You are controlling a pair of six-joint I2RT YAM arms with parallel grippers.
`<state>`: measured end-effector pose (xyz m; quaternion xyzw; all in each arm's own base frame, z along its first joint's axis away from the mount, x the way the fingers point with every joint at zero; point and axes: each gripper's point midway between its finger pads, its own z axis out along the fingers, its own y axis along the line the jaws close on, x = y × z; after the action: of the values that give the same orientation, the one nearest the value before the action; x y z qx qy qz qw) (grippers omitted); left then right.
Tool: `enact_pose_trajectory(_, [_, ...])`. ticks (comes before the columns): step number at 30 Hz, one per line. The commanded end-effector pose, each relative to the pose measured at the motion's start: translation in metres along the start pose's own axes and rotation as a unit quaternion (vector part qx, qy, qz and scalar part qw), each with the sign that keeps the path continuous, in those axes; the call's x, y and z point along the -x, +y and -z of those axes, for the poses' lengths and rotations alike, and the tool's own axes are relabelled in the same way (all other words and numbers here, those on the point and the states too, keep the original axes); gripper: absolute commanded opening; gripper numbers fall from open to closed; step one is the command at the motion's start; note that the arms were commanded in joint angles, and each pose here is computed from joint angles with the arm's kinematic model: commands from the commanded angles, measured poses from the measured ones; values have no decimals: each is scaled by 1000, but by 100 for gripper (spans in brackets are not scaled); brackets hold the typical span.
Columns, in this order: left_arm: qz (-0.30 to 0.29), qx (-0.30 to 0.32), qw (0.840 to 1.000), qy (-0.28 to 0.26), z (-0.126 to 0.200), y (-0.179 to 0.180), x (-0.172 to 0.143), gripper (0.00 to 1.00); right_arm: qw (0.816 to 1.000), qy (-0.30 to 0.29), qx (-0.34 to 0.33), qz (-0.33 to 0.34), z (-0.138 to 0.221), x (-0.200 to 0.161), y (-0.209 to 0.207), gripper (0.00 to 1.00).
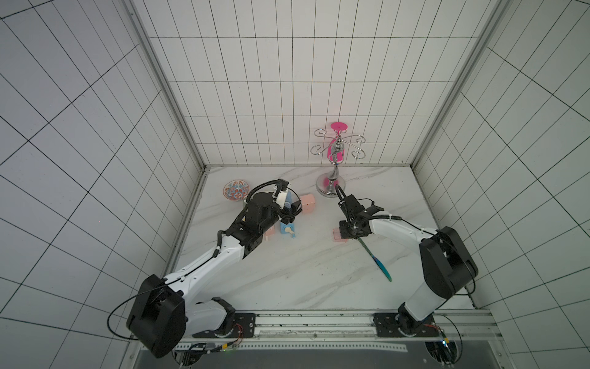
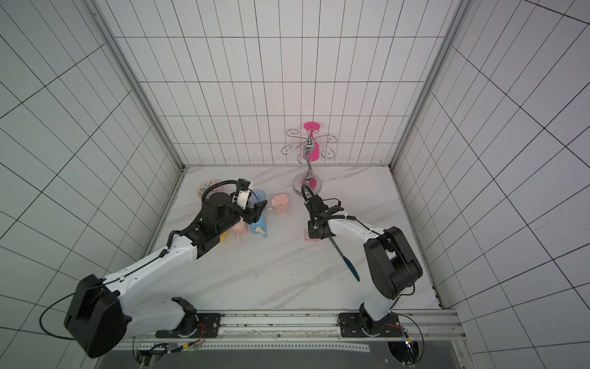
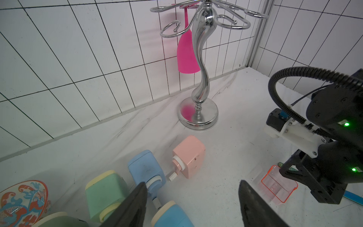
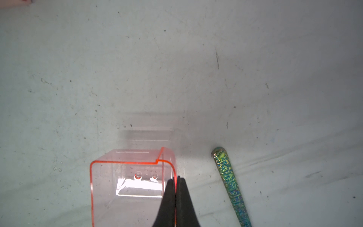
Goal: Put the tray back into the pencil sharpener
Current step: Place the container at the center of the board, then move the pencil sharpener to the center of the board.
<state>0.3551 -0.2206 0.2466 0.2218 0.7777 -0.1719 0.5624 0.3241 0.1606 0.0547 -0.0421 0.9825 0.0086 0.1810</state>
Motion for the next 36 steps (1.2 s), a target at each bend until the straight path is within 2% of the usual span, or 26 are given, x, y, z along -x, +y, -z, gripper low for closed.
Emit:
enact_pose_trajectory(1, [-9, 4, 1000, -2, 3, 1, 1, 74, 999, 24, -19, 15, -9, -15, -5, 2])
enact_pose_trajectory(10, [-11, 7, 1000, 3, -2, 2, 1, 75, 999, 33, -16, 26, -15, -17, -3, 5])
enact_pose_trajectory(16, [-18, 1, 1000, 8, -10, 0, 1, 75, 999, 22, -12, 34, -7, -10, -1, 19])
enact_pose_trajectory(19, [-44, -12, 999, 15, -15, -4, 0, 75, 1000, 9, 0, 30, 6, -1, 2, 24])
enact_pose_trajectory(22, [-89, -31, 995, 26, -23, -10, 0, 75, 1000, -17, 20, 15, 25, 13, 5, 25])
enact_pose_trajectory(24, [-131, -60, 989, 39, -29, -18, -3, 75, 999, -33, 34, -1, 38, 23, 3, 25])
enact_pose_trajectory(28, [-212, -121, 966, 89, -47, -33, -22, 75, 996, -56, 59, -47, 55, 39, -11, 26])
enact_pose_trajectory(36, [-276, -150, 935, 163, -89, -26, -47, 76, 991, -76, 79, -76, 77, 56, -44, 29])
